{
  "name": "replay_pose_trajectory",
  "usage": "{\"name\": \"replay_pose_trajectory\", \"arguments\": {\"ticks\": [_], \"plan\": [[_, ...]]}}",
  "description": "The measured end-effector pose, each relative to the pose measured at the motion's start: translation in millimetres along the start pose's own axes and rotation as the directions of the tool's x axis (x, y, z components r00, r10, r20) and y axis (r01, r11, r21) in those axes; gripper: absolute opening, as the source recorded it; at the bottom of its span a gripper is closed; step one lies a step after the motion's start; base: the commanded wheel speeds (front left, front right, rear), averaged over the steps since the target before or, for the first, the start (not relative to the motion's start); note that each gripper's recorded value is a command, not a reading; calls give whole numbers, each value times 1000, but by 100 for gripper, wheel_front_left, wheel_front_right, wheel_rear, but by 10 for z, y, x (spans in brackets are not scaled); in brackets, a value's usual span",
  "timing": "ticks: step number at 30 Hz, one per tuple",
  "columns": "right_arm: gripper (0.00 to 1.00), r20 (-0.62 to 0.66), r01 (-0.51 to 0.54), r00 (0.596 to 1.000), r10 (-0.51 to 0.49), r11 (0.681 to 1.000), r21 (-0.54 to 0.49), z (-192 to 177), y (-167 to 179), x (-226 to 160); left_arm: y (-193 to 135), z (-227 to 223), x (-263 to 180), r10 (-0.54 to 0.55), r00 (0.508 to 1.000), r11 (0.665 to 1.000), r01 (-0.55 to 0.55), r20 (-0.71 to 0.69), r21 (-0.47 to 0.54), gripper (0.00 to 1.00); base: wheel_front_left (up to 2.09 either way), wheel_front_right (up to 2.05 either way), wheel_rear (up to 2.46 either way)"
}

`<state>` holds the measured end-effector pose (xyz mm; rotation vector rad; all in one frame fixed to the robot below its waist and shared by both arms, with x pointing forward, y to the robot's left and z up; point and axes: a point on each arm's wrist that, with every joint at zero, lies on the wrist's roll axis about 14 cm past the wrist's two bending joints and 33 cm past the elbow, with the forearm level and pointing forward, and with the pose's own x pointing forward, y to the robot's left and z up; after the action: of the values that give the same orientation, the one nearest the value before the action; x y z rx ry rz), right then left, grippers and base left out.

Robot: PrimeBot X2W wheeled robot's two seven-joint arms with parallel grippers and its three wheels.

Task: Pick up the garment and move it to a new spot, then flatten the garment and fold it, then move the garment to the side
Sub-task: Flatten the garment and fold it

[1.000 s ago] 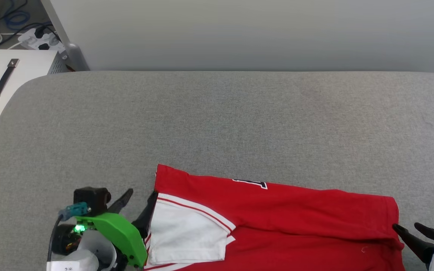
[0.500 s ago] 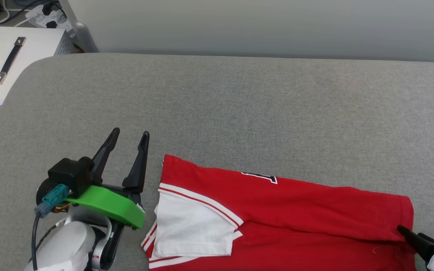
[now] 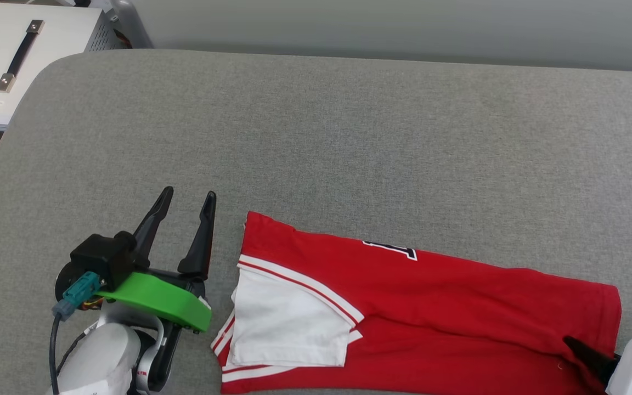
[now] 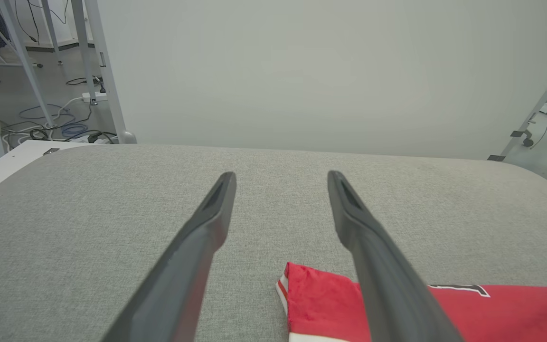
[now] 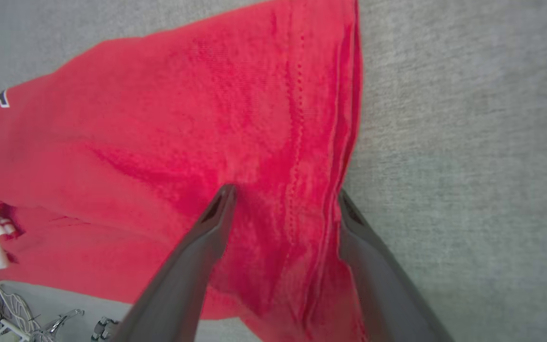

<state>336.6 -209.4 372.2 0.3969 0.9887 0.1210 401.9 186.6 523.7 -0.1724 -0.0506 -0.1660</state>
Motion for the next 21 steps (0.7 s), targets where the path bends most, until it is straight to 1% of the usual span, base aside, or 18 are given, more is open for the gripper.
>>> {"name": "replay_pose_trajectory", "arguments": {"ticks": [4,9,10,11,12,17,21], "plan": [[100,-23,-29,999,30,1000,9,-59,108,68,11,-47,13,-2,1000,1000,3,-8,7,100,0,0,0],[100,-33,-42,999,43,999,15,-75,154,121,25,-102,25,0,1000,1000,0,-19,2,100,0,0,0],[79,-32,-42,999,43,999,16,-79,154,128,29,-106,26,-1,1000,1000,1,-20,2,100,0,0,0],[18,-30,-42,999,43,999,17,-83,152,132,28,-109,27,-4,1000,1000,4,-20,3,100,0,0,0],[0,-27,-41,999,42,999,19,-82,148,135,29,-109,28,-4,1000,1000,4,-20,6,100,0,0,0],[0,12,-24,1000,24,1000,16,-53,81,118,28,-111,19,-7,1000,1000,7,-21,8,100,0,0,0],[0,71,-22,997,21,1000,8,26,63,69,9,-68,10,-15,1000,1000,16,-10,12,100,0,0,0]]}}
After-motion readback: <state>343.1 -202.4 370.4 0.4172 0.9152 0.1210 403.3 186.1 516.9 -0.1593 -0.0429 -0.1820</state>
